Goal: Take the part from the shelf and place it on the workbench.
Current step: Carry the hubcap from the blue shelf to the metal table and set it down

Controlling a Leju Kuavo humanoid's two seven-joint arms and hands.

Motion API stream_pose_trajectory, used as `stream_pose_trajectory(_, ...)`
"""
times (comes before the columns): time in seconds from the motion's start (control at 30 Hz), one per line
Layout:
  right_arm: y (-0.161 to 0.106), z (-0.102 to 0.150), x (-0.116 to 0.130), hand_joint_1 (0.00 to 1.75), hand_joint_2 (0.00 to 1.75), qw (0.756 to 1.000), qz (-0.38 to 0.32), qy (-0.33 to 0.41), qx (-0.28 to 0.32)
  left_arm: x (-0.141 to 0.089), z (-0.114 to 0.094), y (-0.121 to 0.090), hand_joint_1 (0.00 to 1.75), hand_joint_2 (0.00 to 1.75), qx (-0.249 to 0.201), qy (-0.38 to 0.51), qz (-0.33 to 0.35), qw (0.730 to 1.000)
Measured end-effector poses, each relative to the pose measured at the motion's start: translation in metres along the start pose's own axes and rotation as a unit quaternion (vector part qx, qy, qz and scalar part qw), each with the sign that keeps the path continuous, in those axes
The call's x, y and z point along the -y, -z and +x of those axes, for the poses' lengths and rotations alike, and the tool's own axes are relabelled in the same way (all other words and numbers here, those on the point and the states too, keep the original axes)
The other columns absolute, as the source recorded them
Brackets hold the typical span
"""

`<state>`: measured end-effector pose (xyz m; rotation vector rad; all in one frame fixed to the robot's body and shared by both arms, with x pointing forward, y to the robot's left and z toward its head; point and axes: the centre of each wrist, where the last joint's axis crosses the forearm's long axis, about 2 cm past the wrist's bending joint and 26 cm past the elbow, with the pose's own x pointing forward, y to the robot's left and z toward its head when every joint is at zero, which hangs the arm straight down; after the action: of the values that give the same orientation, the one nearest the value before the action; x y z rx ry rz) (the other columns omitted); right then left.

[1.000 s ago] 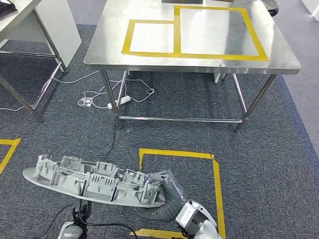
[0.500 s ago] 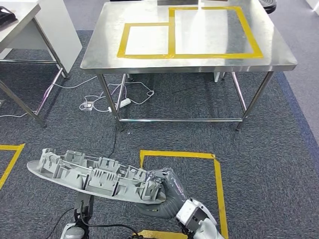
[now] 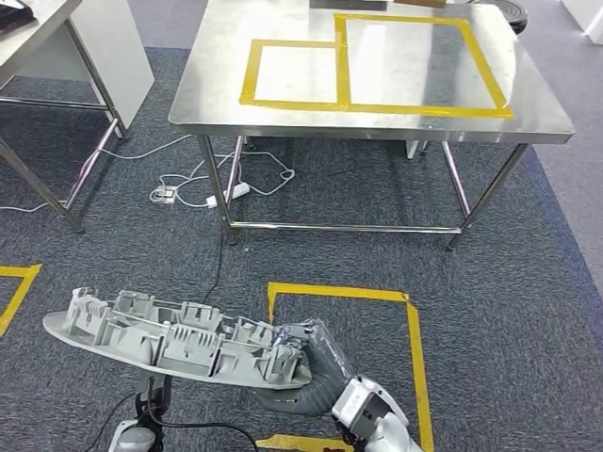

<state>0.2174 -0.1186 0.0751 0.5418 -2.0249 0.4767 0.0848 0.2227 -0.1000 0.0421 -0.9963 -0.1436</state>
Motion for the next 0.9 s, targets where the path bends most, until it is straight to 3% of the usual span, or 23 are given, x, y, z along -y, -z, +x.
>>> stream_pose_trajectory(0.9, 0.0028, 0.0005, 0.0004, 1.75, 1.75, 1.0, 0.0, 0.0, 0.003, -0.0014, 0.0012, 0.0016, 0.0, 0.0, -0.001, 0.002, 0.0, 1.0)
